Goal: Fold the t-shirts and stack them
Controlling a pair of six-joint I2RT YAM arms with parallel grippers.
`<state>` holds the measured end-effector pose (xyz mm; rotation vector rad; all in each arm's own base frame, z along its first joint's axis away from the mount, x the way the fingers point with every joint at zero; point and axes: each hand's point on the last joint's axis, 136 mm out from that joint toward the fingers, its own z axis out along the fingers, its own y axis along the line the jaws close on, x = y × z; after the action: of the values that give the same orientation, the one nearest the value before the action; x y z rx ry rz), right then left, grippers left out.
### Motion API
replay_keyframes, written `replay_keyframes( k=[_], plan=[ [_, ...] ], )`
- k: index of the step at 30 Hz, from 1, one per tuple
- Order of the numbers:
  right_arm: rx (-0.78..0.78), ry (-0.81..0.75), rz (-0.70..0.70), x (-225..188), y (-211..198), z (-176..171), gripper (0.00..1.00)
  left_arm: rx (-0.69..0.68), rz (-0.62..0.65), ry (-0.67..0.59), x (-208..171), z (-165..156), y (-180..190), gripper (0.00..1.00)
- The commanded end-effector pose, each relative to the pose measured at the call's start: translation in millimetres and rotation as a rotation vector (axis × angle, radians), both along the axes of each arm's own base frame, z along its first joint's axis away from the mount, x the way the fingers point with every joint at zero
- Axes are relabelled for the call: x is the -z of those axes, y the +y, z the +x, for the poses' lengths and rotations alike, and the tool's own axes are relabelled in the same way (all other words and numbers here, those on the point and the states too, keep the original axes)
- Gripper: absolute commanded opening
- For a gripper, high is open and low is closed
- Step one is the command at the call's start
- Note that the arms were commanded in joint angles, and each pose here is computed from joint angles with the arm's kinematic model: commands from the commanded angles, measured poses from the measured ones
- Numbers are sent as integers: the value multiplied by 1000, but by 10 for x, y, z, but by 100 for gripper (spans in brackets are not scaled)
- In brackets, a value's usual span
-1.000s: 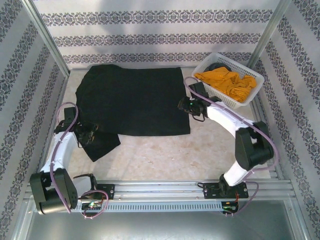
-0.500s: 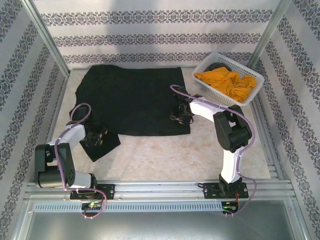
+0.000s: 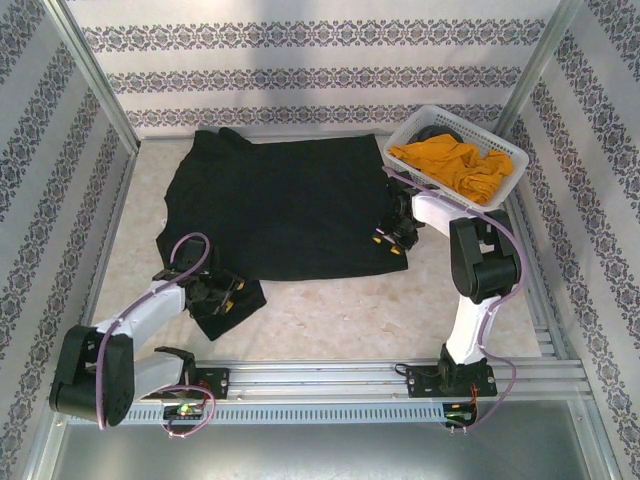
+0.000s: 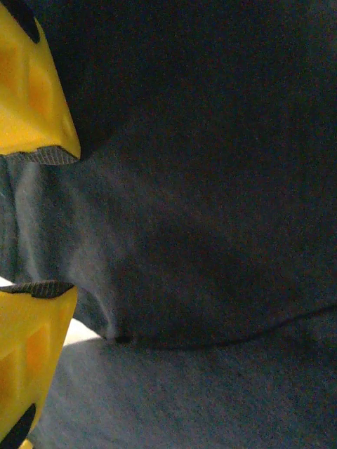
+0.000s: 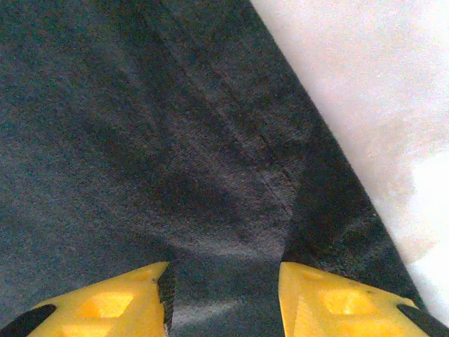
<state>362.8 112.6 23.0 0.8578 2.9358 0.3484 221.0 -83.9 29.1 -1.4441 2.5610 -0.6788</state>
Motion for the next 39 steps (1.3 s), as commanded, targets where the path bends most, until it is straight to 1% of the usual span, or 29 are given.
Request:
replay_keyframes(
  k=[1, 4, 6, 8, 12, 17, 19, 21, 24, 25, 26, 28, 30, 32, 36, 39],
  plan=[
    [-119, -115, 15, -387, 119, 88, 45, -21, 133, 58, -227, -223, 223, 50],
    [-146, -197, 11, -635, 123, 111, 45, -43, 235, 104, -372, -439, 427, 51],
    [-148, -227, 31, -718, 141, 71, 46, -71, 275, 143, -383, -613, 530, 51],
    [-156, -253, 75, -778, 197, -3, 46, -102, 301, 157, -367, -740, 608, 50],
    [-198, -259, 130, -810, 306, -217, 49, -129, 276, 198, -229, -871, 593, 50],
    [-181, -247, 146, -759, 232, -484, 50, -149, 281, 233, -83, -972, 616, 51],
    [-174, -233, 152, -712, 209, -551, 50, -149, 269, 231, -19, -953, 594, 51],
    [-163, -213, 150, -643, 170, -604, 50, -140, 229, 215, 70, -887, 516, 51],
    [-120, -185, 147, -529, 86, -640, 50, -136, 190, 221, 203, -831, 438, 49],
    [-107, -178, 144, -496, 55, -647, 50, -130, 182, 222, 236, -812, 418, 47],
    [-88, -172, 140, -461, 17, -646, 50, -123, 175, 221, 271, -791, 396, 42],
    [-45, -158, 126, -396, -73, -649, 50, -113, 161, 224, 317, -764, 362, 27],
    [3, -142, 102, -340, -173, -659, 50, -96, 163, 231, 301, -764, 346, 9],
    [49, -131, 65, -303, -282, -669, 49, -78, 173, 234, 235, -782, 345, 0],
    [136, -124, 19, -232, -448, -678, 49, -54, 150, 247, 112, -909, 288, 0],
    [167, -122, 5, -195, -514, -646, 49, -41, 149, 262, 38, -1044, 282, 0]
  ],
)
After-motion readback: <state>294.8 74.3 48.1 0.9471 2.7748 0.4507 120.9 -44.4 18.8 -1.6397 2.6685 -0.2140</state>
